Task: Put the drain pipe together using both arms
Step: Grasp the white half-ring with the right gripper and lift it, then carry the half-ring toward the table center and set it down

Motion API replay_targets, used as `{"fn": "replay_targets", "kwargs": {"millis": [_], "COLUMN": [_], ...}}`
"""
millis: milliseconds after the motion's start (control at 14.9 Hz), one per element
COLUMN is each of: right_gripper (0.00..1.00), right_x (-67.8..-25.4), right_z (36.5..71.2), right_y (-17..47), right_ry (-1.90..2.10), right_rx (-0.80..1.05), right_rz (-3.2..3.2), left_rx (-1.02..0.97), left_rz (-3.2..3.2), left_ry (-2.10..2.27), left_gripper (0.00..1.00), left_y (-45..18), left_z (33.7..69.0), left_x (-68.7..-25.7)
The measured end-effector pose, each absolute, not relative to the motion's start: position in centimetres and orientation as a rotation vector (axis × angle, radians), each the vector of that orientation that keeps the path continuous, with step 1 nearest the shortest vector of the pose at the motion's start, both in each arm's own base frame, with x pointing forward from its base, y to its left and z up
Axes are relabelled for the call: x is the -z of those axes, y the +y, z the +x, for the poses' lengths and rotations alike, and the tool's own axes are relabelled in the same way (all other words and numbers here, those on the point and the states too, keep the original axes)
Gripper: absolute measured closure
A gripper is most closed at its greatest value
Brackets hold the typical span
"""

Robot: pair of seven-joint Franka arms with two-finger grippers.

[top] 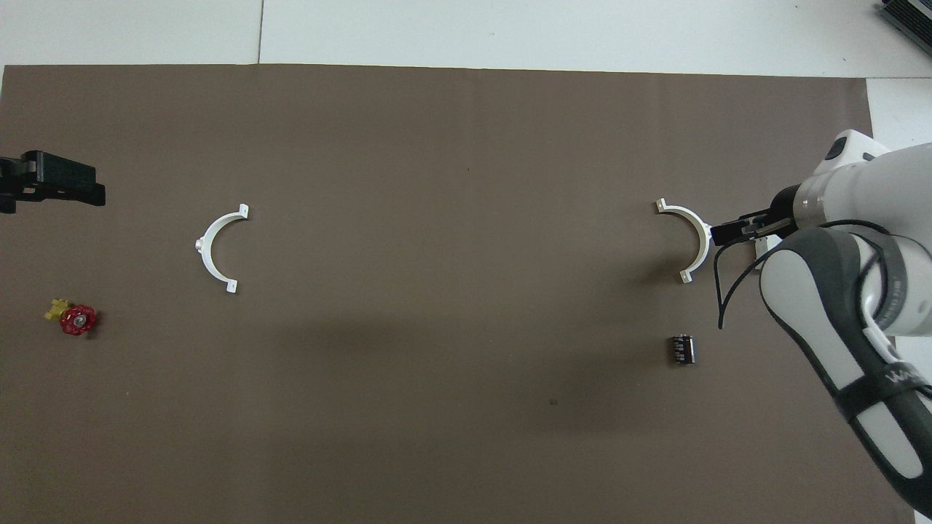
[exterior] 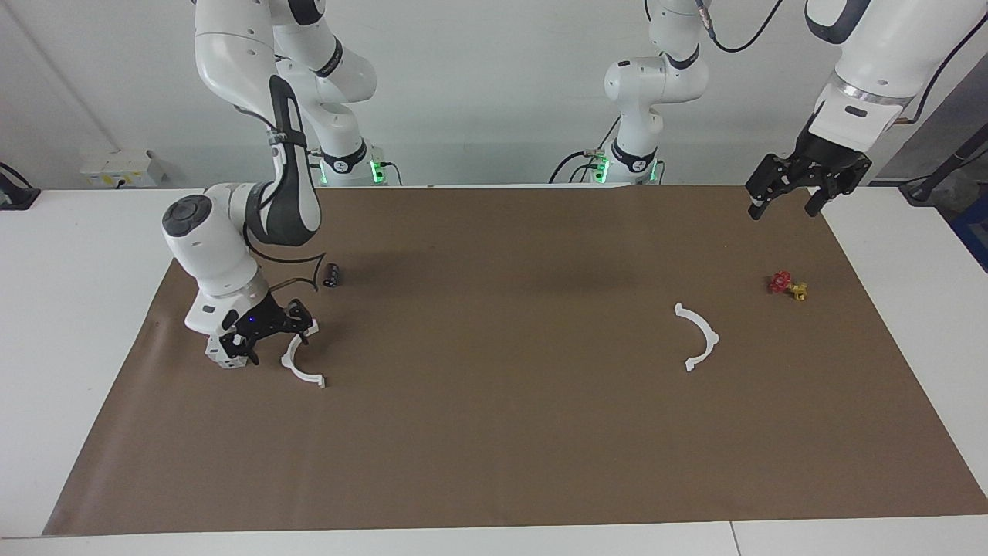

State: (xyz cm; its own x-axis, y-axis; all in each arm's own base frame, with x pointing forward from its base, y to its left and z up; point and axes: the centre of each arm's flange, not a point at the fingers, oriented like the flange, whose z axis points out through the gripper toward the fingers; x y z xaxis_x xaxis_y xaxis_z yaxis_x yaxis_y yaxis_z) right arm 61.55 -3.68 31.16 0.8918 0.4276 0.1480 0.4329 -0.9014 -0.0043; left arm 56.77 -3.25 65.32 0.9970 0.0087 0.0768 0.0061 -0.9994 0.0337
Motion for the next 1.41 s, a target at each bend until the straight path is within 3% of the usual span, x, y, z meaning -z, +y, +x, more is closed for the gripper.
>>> {"fn": "replay_targets", "kwargs": {"millis": [201,537,671,1073,1409], "right_gripper": [0.08,0.63,0.79,0.79,0.79], "right_x": [-28.8,-28.7,-28.8,-33.4,-34.6], "right_z": [61.8,61.9,62.0,64.1,63.3], "right_y": [-4.0,-4.0,-4.0,-0.7,12.7], "right_ry": [-0.717,-0.719,-0.719,-0.504,-0.267], "right_rx": [0.232,0.239,0.237,0.156,0.122], "right_rz": [-3.015,-3.015,-3.014,-3.006,-3.039], "left_rx": [-0.123,-0.127,-0.128,-0.131,-0.131], "left_rz": [3.106,3.105,3.105,3.105,3.105], "left_ry": [0.011,0.012,0.012,0.012,0.012], "left_gripper": [0.0,0.0,0.0,0.0,0.0], "left_y": [-3.3,-3.3,-3.3,-3.3,-3.3], "left_z": [56.9,57.0,57.0,57.0,57.1], "left_x": [-65.1,-64.9,-64.9,-64.7,-64.6]}}
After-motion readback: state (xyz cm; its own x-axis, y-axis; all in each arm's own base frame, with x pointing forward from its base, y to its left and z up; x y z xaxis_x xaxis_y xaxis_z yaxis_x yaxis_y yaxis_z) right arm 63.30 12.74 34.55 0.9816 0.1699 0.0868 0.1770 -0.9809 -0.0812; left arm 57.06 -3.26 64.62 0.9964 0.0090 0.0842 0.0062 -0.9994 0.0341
